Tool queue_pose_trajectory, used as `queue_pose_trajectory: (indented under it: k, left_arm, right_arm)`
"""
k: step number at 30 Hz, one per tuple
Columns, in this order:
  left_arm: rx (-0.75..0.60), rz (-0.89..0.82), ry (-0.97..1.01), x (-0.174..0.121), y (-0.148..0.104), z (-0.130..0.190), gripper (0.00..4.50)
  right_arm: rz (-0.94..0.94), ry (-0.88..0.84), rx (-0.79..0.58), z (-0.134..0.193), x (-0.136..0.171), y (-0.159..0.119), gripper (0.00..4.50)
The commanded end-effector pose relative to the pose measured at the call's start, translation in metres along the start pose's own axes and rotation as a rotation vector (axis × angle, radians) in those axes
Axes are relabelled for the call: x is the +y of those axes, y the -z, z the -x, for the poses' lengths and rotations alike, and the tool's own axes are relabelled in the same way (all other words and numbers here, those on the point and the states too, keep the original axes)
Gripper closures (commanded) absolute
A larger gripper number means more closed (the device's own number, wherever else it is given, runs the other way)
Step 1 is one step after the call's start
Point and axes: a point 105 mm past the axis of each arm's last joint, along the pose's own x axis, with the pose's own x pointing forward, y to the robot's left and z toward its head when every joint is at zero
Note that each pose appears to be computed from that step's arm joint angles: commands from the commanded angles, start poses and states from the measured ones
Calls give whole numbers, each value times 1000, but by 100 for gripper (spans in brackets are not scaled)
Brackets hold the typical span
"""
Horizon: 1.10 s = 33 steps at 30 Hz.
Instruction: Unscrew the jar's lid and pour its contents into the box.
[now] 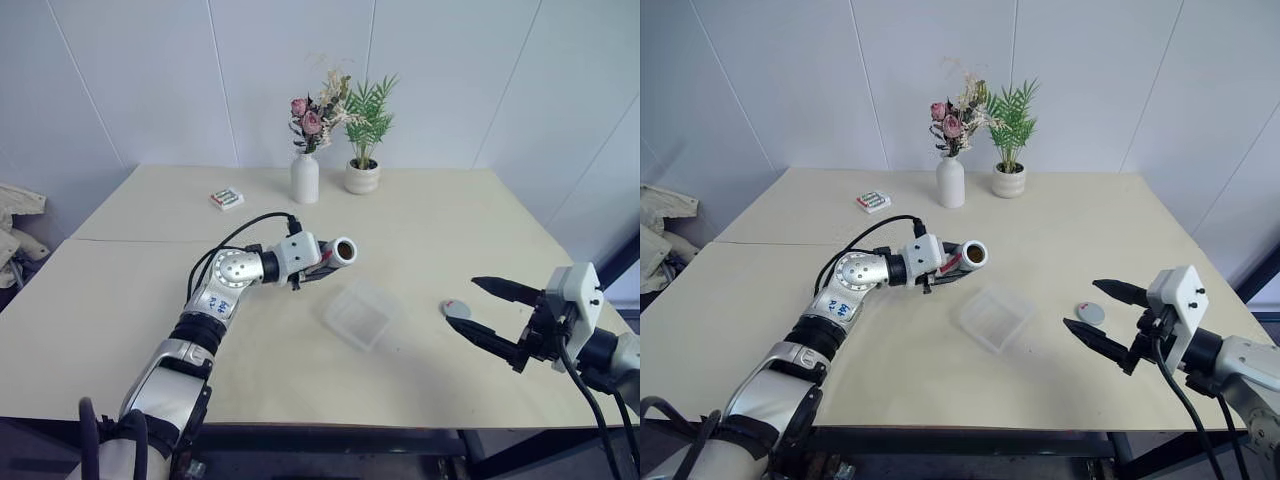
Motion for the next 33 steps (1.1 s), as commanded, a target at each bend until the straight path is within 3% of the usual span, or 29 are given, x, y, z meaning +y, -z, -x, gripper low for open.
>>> queue_pose_trajectory:
  k: [1, 3, 6, 10, 14, 17, 20, 22, 28, 33]
  left_arm:
    - [-38, -99, -66, 16, -19, -6, 259]
    - [-33, -170, -88, 20, -23, -7, 259]
    - [-72, -438, -105, 26, -45, -11, 259]
    - [-102, -1009, -68, 27, -74, -17, 259]
    - [-149, -1393, -110, 35, -86, -25, 259]
    - [-266, -1737, -117, 26, -93, -39, 259]
    - [-330, -1888, -42, 11, -84, -49, 259]
    - [-293, -1915, 12, 8, -77, -56, 259]
    - [-463, -1996, -9, -4, -114, -70, 259]
    - [-377, -1925, 0, 5, -106, -67, 259]
  right_arm:
    - [42, -5, -36, -2, 5, -9, 2]
    - [37, -5, -38, -3, 6, -8, 2]
    - [25, -2, -43, -5, 7, -6, 2]
    - [13, 2, -52, -8, 7, -4, 2]
    - [2, 7, -69, -12, 6, -3, 2]
    - [-14, 17, -97, -18, 6, -4, 2]
    - [-23, 25, -114, -22, 6, -4, 2]
    - [-28, 32, -125, -24, 6, -5, 2]
    - [-59, 41, -153, -29, 7, -1, 2]
    - [-54, 39, -170, -33, 4, -2, 2]
